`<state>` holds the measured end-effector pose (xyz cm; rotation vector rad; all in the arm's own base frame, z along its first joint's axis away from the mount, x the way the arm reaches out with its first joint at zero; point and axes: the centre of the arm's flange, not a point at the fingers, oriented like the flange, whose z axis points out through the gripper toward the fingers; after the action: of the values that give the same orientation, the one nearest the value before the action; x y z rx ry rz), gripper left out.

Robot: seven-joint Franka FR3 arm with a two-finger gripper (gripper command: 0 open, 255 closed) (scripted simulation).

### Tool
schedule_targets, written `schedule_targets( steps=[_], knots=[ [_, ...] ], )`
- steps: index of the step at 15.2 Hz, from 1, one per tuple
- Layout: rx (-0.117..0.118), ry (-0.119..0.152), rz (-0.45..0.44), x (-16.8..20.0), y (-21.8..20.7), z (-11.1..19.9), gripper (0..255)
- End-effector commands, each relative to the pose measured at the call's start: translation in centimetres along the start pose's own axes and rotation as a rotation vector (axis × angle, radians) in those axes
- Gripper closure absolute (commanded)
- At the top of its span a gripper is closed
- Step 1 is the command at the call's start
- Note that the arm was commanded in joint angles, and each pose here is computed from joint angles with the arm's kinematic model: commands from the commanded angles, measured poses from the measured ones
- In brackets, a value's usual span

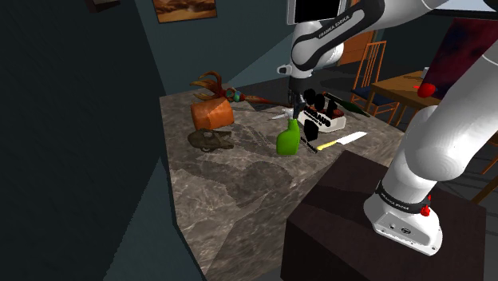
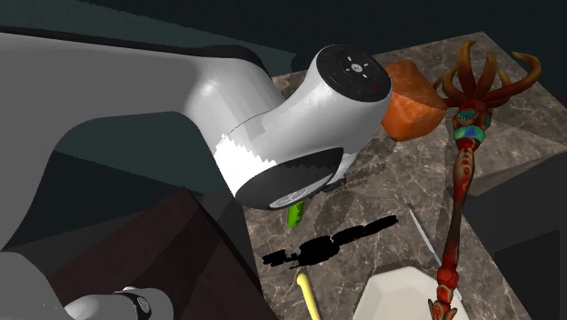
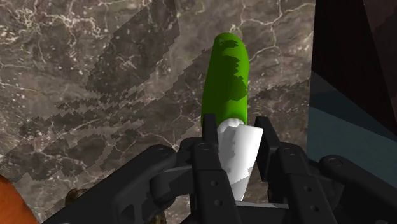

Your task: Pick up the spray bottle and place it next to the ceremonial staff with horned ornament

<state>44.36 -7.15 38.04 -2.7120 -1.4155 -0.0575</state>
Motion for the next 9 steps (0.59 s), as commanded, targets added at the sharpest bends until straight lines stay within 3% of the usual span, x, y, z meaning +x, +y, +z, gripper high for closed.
schedule_targets(
  steps=[1,4,5,9],
  knots=[
    [0.000,0.000,0.000,0.01,0.00,0.04,255],
    [0.000,0.000,0.000,0.01,0.00,0.04,255],
    [0.000,0.000,0.000,0.01,0.00,0.04,0],
    [0.000,0.000,0.000,0.01,0.00,0.04,0]
  ],
)
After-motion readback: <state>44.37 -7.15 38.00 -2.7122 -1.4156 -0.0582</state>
